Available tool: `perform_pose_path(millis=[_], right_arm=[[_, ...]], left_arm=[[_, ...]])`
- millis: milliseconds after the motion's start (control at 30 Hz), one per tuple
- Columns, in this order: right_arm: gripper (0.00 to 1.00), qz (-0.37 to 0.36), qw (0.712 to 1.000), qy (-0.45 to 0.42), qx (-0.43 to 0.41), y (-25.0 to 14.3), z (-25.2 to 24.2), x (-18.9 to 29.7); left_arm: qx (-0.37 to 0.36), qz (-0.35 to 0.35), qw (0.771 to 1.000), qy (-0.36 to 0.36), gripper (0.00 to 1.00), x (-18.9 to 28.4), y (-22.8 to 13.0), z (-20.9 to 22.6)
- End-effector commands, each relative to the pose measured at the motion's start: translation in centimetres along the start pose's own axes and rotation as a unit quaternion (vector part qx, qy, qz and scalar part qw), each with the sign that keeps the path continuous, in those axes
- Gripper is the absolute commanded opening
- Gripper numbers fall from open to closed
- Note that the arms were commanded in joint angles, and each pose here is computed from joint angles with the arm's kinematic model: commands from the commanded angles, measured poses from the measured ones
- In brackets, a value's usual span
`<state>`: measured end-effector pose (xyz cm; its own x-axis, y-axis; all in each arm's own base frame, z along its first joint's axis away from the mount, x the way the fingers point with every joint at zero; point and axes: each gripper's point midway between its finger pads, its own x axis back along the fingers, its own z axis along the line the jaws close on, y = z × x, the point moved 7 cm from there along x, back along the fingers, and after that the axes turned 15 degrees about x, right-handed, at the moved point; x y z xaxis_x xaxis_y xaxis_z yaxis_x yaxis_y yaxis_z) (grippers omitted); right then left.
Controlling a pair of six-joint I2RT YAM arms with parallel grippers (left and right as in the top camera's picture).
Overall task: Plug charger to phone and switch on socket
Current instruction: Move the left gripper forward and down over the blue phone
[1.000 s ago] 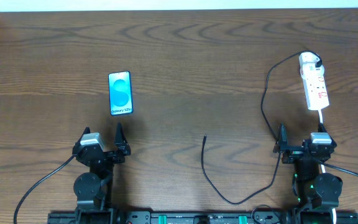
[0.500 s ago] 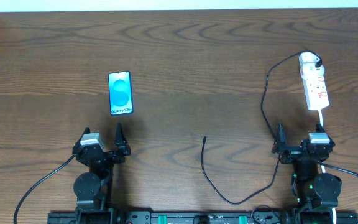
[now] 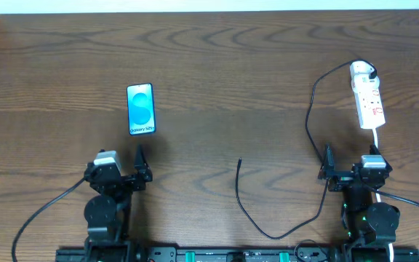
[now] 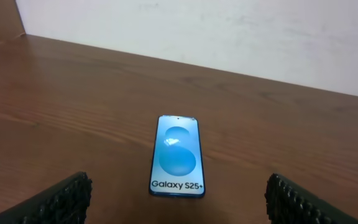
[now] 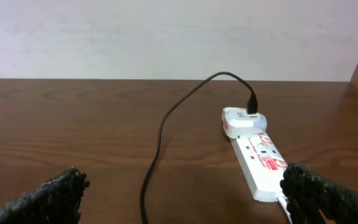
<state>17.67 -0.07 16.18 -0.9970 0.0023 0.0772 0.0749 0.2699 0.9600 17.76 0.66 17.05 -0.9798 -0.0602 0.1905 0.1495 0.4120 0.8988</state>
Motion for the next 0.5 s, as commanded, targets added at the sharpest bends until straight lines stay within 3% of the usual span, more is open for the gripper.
perform_pose_path(millis=[0, 467], right_arm=[[0.99, -0.002, 1.0, 0.006, 0.006, 0.0, 0.2, 0.0], [0.99, -0.002, 1.0, 0.006, 0.006, 0.0, 0.2, 0.0]], left_arm=[[-0.008, -0.013, 1.0, 0.002, 0.89, 0.2, 2.9, -1.1], [-0.028, 0.012, 0.999, 0.012, 0.89, -2.9, 11.7, -5.3]])
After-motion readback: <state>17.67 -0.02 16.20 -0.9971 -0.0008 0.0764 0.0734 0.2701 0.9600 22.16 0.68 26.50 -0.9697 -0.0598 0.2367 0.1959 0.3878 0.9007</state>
